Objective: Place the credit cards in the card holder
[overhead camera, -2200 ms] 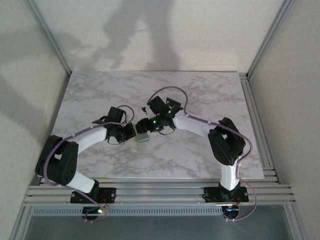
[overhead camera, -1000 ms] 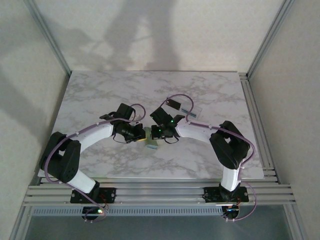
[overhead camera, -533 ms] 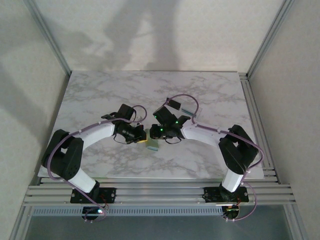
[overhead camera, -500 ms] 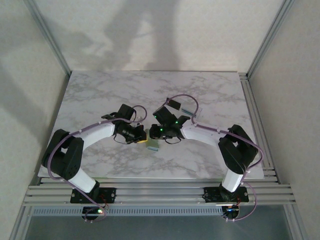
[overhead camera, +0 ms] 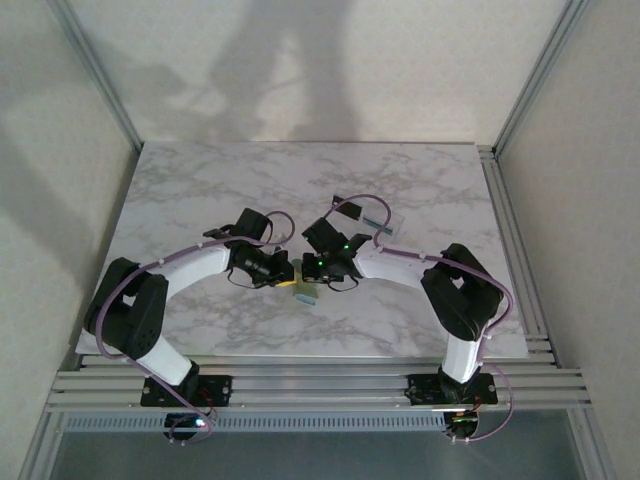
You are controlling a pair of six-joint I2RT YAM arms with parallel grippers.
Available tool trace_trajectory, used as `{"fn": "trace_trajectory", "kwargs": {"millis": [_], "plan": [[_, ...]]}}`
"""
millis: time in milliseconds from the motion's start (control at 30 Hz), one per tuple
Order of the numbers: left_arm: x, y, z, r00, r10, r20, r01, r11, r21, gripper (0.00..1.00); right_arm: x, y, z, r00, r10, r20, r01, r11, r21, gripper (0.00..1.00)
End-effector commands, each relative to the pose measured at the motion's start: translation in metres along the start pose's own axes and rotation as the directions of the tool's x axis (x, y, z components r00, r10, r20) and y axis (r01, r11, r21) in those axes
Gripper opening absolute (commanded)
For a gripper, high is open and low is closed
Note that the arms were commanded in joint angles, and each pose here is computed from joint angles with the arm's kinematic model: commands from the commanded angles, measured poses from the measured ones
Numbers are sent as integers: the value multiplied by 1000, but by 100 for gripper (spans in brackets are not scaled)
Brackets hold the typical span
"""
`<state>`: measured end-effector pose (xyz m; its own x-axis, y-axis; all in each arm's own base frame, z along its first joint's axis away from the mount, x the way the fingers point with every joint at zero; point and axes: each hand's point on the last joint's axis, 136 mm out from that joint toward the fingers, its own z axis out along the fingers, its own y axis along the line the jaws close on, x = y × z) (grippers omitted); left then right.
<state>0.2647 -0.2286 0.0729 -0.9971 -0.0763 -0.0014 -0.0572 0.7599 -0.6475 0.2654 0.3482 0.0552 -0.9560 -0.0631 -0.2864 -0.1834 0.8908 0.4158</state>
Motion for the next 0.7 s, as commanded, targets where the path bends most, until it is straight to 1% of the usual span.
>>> {"fn": "trace_trajectory", "kwargs": {"millis": [0,100,200,300,500,633,667], "plan": [[-3,-7,-1,1000,21,9,-22,1000,22,0,10,-24,3,999,30,-18,-27,991,130,0],[-6,1,-1,1000,1,24,-1,1000,3,0,11,-32,-3,999,45,-2,-44,986,162,0],[-9,18,-1,998,-38,46,39,999,-31,0,12,-42,-14,998,54,31,-59,980,189,0],[-10,28,-3,996,-67,65,69,997,-30,0,14,-48,-23,997,56,56,-65,980,187,0],[-6,36,3,995,-83,56,84,996,-26,0,18,-45,-31,995,45,85,-52,995,82,0],[-4,37,7,995,-86,48,87,996,-8,0,18,-33,-38,993,52,104,-48,998,-38,0],[-5,36,7,995,-82,49,82,997,-3,4,17,-29,-41,993,48,109,-41,997,-64,0]]}}
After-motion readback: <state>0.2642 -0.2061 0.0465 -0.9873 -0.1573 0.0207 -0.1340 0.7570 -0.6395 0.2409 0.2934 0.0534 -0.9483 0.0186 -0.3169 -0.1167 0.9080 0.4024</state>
